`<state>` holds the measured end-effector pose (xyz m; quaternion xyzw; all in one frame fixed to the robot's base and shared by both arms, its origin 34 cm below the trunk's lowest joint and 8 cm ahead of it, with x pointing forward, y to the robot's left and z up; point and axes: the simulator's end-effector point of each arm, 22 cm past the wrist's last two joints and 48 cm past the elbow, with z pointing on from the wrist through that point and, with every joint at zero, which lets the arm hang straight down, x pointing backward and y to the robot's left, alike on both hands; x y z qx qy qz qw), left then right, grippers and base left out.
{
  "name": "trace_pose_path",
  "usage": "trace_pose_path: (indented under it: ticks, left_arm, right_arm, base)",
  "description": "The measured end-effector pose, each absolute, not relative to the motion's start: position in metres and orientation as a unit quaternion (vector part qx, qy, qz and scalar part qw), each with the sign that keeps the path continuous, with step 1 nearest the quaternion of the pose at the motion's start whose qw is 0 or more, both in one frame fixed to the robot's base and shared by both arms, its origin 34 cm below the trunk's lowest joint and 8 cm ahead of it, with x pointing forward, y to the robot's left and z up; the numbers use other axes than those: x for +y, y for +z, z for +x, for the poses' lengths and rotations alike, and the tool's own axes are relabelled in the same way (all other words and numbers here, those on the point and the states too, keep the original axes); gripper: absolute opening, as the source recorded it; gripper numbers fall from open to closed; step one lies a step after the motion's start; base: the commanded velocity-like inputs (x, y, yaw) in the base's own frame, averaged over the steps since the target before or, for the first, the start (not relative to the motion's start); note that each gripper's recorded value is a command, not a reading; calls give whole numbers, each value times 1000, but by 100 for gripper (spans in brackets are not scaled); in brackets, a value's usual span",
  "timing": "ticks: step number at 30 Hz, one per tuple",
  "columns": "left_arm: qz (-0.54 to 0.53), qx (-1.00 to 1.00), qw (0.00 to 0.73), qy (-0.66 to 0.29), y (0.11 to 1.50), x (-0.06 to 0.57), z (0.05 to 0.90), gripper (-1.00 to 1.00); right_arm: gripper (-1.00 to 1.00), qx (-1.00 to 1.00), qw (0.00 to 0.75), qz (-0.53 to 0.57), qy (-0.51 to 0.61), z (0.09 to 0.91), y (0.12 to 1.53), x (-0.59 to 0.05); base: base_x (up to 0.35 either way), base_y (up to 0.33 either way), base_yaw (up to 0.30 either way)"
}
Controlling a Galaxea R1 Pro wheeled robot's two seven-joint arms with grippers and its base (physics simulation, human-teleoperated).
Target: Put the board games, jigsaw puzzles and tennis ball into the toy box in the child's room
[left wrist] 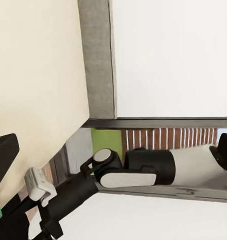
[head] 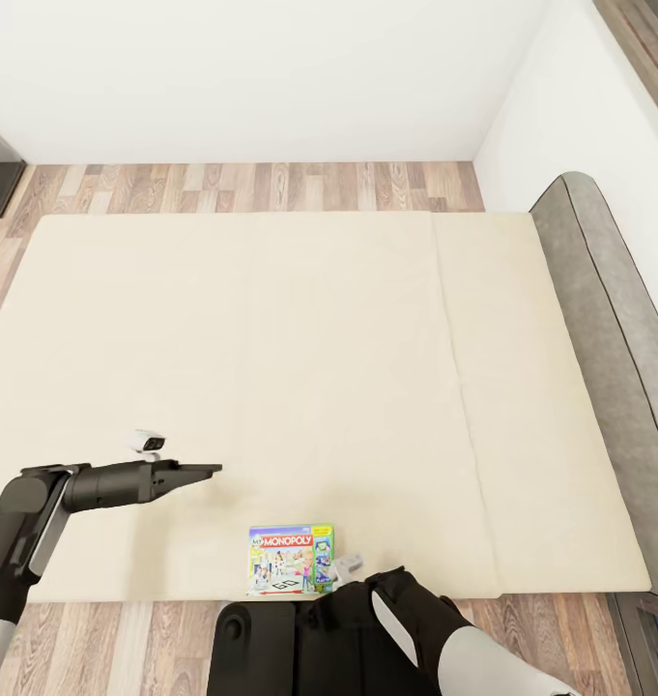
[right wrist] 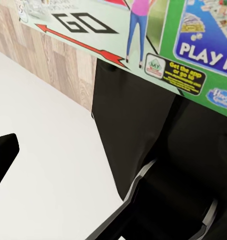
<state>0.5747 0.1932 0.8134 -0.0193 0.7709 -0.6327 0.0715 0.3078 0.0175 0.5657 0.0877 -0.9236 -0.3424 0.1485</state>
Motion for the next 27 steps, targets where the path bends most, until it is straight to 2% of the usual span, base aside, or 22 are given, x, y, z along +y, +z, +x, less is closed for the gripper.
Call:
trace_pose_path:
  ticks: [27]
  left_arm:
    - [-43,744,82,-662,824,197,573,100]
  right_arm:
    - [100,-923,146,84,-346,303,560,19]
  base:
    - [0,0,0]
